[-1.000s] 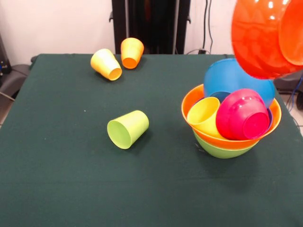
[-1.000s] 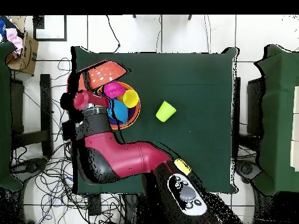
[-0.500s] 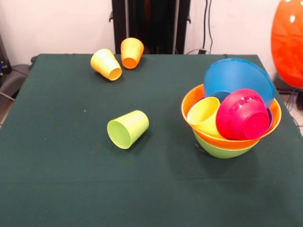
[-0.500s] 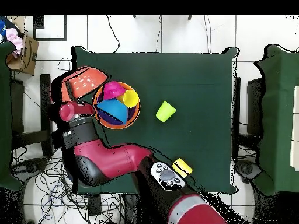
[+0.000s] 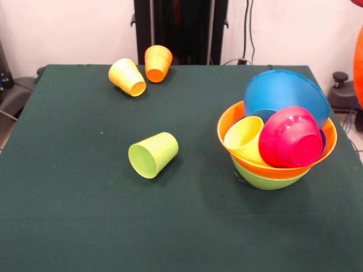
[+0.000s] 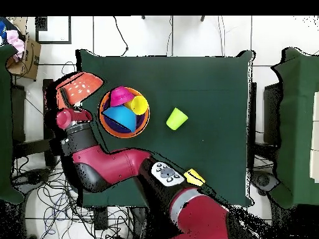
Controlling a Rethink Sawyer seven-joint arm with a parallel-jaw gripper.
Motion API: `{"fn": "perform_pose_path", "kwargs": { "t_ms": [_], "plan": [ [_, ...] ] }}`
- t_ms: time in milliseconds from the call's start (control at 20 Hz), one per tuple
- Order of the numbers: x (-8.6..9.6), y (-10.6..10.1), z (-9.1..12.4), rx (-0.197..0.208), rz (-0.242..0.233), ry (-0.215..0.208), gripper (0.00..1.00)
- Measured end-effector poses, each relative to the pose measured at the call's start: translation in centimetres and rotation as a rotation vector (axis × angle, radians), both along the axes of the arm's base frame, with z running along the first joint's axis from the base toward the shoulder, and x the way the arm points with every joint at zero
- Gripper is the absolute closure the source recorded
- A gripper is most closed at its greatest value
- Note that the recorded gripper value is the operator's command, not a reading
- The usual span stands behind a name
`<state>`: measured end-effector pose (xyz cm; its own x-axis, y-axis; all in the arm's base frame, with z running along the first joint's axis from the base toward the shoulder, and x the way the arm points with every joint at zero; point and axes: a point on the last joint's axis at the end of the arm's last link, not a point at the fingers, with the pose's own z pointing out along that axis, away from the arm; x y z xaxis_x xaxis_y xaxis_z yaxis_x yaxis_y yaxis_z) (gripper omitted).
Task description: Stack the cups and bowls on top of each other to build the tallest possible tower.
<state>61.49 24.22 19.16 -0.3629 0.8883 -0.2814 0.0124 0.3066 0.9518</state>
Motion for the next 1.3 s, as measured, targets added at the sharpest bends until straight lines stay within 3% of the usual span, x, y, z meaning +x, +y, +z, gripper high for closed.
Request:
{"fn": "perform_pose_path", "kwargs": {
  "t_ms": [300, 800, 1000, 1300],
  "plan": [
    [2.5, 0.8, -0.7, 0.028, -0.007, -0.037, 1.00],
    [6.5, 2.3, 0.1, 0.069, 0.006, -0.115, 1.00],
    [7.9, 3.4, 0.1, 0.075, 0.037, -0.108, 1.00],
    [9.5, 5.0, -0.3, 0.066, 0.118, -0.046, 1.00]
  ]
}}
